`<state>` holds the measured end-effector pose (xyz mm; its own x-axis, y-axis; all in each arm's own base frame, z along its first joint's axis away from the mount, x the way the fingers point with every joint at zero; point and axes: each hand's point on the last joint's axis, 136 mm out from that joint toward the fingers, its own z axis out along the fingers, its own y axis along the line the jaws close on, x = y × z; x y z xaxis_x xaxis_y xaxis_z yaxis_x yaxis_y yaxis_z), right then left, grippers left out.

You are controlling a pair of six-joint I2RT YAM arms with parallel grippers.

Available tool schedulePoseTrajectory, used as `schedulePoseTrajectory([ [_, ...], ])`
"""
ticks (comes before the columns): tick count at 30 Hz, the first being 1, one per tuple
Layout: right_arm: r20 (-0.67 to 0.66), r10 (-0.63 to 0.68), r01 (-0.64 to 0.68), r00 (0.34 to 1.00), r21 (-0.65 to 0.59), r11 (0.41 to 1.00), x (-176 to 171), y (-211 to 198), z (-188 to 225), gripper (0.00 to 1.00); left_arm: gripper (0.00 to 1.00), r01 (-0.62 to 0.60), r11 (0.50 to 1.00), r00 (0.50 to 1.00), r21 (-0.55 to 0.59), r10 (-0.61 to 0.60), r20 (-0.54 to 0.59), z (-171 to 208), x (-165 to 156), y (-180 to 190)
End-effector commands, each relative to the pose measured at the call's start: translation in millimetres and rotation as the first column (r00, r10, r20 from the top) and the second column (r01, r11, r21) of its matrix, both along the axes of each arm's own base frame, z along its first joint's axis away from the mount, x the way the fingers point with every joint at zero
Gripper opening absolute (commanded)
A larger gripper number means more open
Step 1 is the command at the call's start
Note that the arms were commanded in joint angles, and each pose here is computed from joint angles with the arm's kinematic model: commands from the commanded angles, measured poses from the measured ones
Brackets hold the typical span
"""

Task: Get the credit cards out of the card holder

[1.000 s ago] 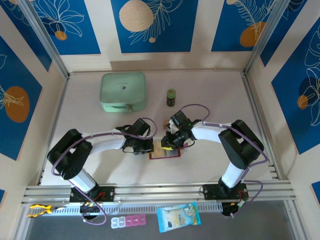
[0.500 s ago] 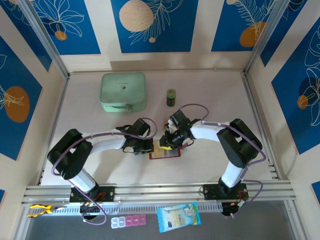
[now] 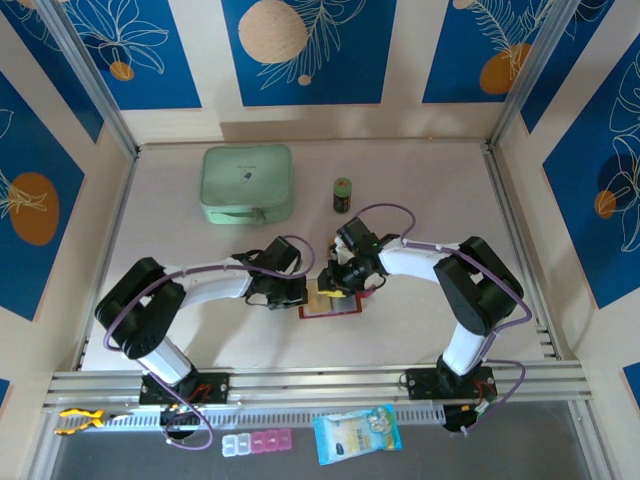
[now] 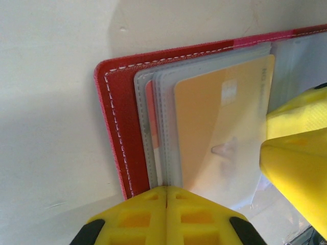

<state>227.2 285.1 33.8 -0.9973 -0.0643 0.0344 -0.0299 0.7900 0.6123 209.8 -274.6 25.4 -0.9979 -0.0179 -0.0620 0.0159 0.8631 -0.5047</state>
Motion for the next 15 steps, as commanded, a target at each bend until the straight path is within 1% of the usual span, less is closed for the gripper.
schedulePoseTrajectory([
  [1, 0.007, 0.018, -0.018, 1.0, -0.045, 0.999, -0.7, -4.5, 1.1, 0.31, 0.02, 0.015, 0.999, 1.0, 0.043, -0.014, -0.028, -11.7, -5.5, 9.5],
  [15, 0.016, 0.023, -0.022, 1.0, -0.06, 0.998, -1.9, -6.6, 6.1, 0.32, 0.02, 0.021, 0.999, 1.0, 0.034, -0.021, -0.003, 2.6, -0.3, 6.0],
])
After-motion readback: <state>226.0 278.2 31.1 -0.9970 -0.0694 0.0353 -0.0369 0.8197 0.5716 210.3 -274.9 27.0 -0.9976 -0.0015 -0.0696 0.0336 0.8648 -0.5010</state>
